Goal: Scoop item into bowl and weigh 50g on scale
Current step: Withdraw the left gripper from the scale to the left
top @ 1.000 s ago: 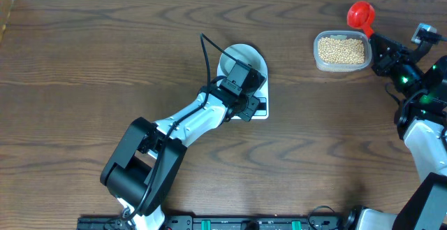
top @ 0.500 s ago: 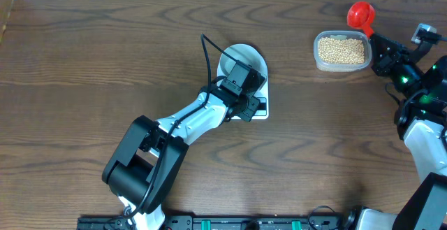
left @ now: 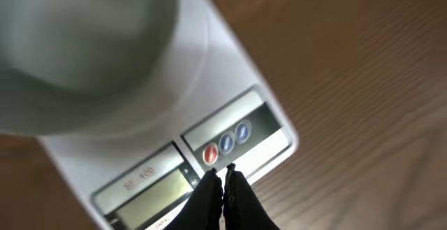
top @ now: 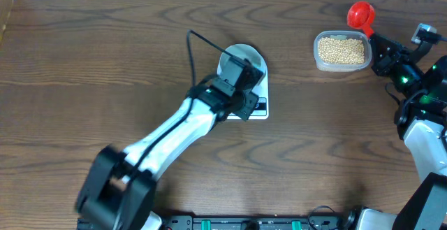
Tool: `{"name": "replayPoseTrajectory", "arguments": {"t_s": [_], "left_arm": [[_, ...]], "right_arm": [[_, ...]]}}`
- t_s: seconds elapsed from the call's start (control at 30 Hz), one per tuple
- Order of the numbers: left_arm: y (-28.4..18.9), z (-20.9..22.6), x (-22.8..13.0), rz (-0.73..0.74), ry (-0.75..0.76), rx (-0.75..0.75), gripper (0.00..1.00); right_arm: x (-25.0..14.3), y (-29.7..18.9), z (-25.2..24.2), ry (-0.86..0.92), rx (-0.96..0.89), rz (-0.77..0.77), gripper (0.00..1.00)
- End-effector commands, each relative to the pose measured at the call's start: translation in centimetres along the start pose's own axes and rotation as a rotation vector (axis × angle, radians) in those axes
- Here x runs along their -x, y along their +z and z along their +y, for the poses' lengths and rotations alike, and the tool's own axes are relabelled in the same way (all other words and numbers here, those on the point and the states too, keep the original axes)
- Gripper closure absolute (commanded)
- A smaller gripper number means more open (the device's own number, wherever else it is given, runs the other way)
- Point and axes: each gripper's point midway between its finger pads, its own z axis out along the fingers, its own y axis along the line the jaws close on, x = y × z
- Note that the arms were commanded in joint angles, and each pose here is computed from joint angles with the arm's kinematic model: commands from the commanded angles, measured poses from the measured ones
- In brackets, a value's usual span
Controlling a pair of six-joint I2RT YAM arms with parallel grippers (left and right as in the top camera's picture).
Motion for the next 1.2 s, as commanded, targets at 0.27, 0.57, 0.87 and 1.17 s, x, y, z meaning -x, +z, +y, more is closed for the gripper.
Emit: {"name": "replayPoseTrajectory", "arguments": {"t_s": [0.27, 0.57, 0.87, 1.17], "left_arm": [[-4.8, 8.0, 2.9, -0.15, -0.194, 0.12, 0.93], [-9.3, 21.2, 3.2, -0.312, -0.417, 0.423, 0.93], [-18.8, 35.3, -3.9, -0.361, -0.676, 0.947, 0.92], [-21.4, 38.3, -7.9, -0.395, -0.869, 1.01, 0.92]], "right_arm": [[1.0, -0.1, 0.6, -0.038, 0.003, -0.022, 0.99], [1.3, -0.1, 0.1, -0.038, -0.025, -0.038, 0.99], [2.8, -0.6, -2.7, -0.019, -0.188, -0.128, 0.99], [0.9, -0.8, -4.4, 0.164, -0.259, -0.084, 0.99]]}}
